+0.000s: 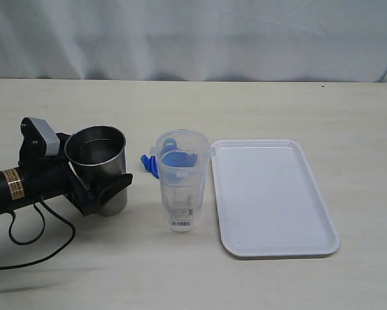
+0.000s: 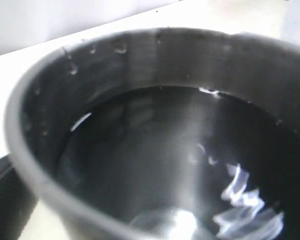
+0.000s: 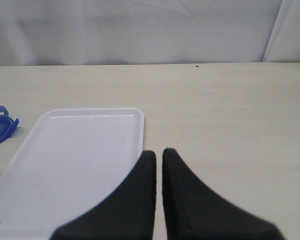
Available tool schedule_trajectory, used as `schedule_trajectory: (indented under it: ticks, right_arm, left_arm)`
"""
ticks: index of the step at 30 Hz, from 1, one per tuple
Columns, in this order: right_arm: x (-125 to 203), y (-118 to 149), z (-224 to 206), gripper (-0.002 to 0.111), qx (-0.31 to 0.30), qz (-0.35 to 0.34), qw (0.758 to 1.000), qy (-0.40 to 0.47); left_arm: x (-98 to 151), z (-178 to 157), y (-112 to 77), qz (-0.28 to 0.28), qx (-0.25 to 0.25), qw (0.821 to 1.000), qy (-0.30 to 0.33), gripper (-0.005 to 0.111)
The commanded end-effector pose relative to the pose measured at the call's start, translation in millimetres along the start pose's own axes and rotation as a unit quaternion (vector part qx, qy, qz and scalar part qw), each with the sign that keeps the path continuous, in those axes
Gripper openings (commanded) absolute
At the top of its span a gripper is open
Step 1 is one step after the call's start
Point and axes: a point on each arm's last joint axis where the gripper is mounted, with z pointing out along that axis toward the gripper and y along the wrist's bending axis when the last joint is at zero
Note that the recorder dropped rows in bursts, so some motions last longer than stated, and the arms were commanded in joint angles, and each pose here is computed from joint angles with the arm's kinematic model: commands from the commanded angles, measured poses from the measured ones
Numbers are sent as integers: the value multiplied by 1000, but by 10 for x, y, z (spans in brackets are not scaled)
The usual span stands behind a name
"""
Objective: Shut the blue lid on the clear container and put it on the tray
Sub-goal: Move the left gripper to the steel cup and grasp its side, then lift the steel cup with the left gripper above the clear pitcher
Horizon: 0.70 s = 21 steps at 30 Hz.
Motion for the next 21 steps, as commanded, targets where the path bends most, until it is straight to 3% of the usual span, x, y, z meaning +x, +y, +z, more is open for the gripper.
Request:
schedule_trajectory:
  ticks: [1, 9, 21]
  right_arm:
    - [8, 0, 0, 5, 0, 0, 1000, 1]
    - [8, 0, 0, 5, 0, 0, 1000, 1]
    - [8, 0, 0, 5, 0, 0, 1000, 1]
  left_arm:
    - [-23, 9, 12, -5, 1, 1000, -9, 104]
    - [-70, 170, -177, 28, 17, 999, -13, 104]
    - [-70, 170, -174, 35, 15, 999, -13, 104]
